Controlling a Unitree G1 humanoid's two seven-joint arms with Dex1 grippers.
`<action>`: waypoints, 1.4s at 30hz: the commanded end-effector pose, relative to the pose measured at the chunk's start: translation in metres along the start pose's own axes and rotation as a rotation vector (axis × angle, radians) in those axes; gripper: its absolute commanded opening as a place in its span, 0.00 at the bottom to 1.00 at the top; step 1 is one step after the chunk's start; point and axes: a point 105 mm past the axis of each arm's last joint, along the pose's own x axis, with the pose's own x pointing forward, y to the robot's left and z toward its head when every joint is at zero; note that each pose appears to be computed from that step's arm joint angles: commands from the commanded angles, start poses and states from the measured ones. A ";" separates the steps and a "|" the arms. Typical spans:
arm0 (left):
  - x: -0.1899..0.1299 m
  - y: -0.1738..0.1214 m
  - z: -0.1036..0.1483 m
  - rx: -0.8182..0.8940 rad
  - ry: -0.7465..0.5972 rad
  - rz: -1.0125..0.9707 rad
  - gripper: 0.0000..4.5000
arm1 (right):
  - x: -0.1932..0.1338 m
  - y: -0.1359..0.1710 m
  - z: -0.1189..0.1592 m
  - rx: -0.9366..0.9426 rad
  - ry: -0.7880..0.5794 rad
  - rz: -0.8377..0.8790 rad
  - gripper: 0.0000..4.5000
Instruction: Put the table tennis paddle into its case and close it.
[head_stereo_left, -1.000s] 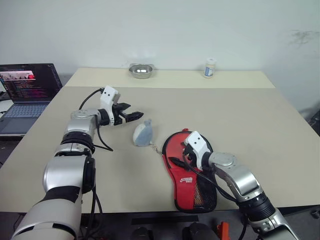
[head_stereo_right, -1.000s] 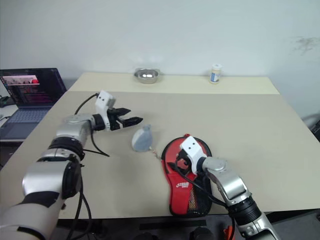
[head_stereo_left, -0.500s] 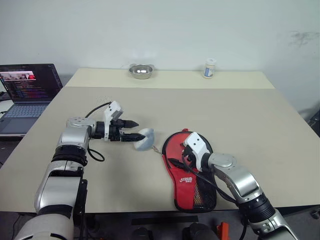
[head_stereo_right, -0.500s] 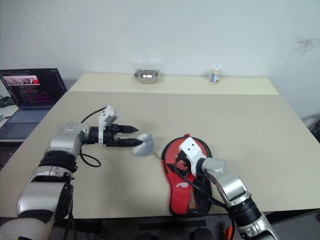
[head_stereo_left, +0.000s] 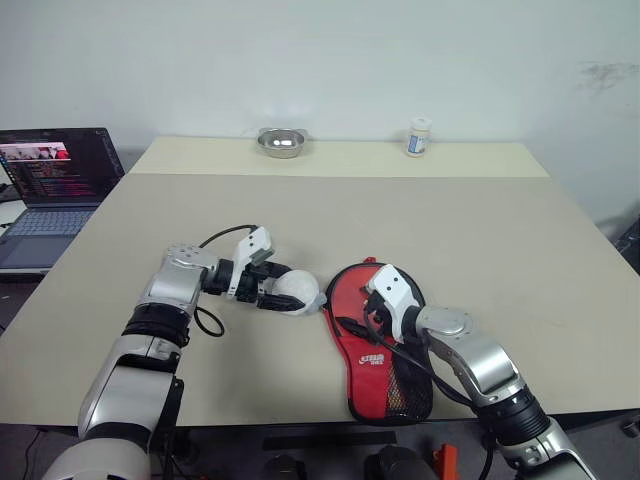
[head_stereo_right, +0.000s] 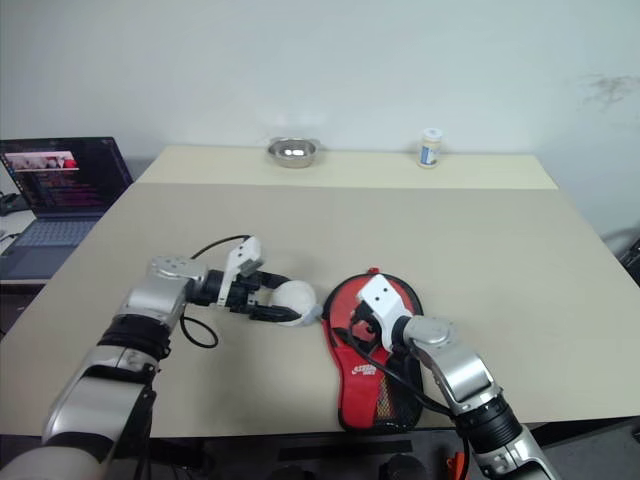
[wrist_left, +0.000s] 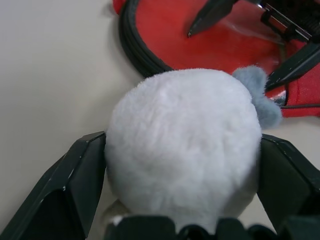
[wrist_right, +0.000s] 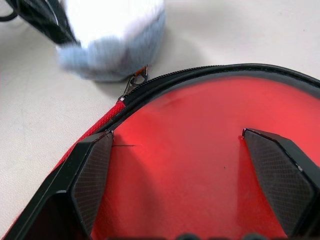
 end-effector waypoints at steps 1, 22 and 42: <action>0.001 0.003 0.006 0.013 -0.006 0.015 0.96 | 0.002 0.004 -0.018 0.035 0.066 0.012 1.00; 0.032 0.052 0.057 -0.177 -0.181 0.339 0.17 | -0.003 -0.006 -0.036 0.050 0.155 -0.017 1.00; 0.130 0.033 0.175 0.140 -0.253 0.582 0.16 | -0.004 0.011 -0.058 0.069 0.244 0.034 1.00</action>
